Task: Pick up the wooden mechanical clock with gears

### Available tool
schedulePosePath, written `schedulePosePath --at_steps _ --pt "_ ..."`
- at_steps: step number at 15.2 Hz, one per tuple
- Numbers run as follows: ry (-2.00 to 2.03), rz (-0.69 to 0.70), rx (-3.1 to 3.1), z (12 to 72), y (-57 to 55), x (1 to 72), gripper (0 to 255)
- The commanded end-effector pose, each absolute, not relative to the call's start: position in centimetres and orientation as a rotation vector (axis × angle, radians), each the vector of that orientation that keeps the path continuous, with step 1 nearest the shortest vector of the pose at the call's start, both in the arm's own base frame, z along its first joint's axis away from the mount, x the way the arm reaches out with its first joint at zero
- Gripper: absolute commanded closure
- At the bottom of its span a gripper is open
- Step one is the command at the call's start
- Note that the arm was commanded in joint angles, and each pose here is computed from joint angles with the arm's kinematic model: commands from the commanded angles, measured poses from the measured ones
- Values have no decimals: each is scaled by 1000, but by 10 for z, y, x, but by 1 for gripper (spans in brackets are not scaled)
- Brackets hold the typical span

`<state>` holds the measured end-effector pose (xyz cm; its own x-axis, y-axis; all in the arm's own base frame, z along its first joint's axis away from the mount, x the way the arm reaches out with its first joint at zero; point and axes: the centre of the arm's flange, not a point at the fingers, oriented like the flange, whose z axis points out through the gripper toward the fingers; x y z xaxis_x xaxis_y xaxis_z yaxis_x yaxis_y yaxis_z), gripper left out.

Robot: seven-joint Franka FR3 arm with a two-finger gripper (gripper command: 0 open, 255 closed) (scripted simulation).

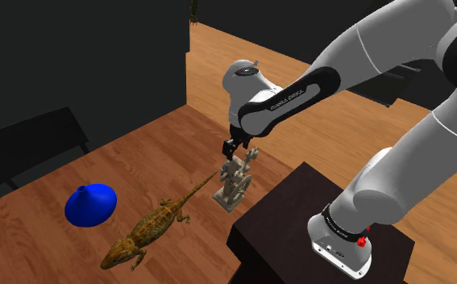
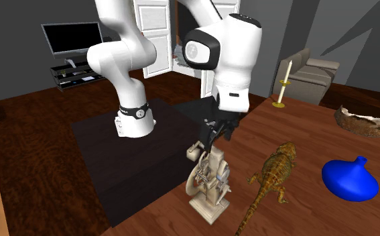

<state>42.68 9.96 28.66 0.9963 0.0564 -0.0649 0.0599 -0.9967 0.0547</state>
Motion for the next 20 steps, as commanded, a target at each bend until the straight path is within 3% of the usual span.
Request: schedulePosePath --at_steps 1,9,10,20 --pt "96 -97 3082 267 103 429 0" --pt "96 -97 3082 232 103 429 0" --pt "97 -98 3082 233 103 429 255" --pt "96 -97 3082 238 103 429 255"
